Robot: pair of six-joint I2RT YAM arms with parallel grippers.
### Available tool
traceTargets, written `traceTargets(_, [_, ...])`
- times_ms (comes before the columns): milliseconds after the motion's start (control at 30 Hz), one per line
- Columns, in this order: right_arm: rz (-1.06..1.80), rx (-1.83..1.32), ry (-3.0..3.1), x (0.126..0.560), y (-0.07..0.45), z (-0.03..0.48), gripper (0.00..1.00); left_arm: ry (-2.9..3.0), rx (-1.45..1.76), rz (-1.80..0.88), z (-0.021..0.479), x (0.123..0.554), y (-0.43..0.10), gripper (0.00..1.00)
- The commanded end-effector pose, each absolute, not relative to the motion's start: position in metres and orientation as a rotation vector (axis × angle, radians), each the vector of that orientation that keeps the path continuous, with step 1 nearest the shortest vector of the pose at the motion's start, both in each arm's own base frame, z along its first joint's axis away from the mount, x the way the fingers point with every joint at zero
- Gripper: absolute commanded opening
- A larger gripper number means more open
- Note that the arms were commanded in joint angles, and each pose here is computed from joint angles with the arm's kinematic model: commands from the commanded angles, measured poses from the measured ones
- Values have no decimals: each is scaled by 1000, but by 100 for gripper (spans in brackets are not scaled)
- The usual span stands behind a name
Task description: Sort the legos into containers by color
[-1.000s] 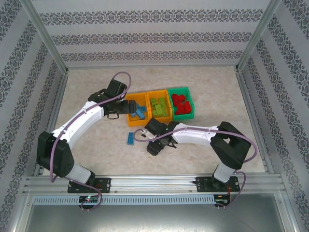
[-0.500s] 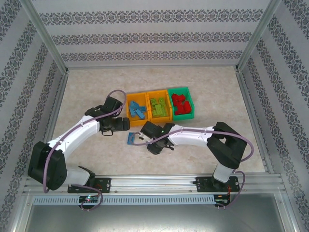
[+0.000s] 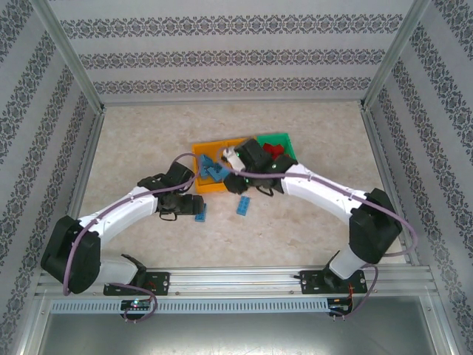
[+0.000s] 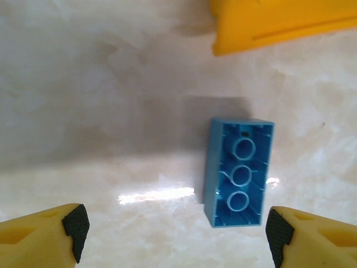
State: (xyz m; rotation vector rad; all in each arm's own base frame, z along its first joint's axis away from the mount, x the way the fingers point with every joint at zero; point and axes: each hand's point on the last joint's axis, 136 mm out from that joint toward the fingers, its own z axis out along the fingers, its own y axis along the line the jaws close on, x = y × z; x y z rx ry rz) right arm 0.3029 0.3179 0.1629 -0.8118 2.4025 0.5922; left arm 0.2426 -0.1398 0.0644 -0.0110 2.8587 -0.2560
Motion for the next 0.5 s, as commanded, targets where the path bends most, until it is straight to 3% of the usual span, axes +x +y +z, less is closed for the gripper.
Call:
traceTargets(0, [683, -693, 2433, 335, 333, 171, 19, 2845, 11, -295, 58, 246, -160, 84])
traceTargets(300, [764, -455, 2580, 389, 353, 137, 20, 2885, -44, -303, 33, 251, -172, 78])
traceTargets(467, [787, -387, 2620, 400, 354, 124, 28, 2893, -34, -309, 27, 254, -176, 74])
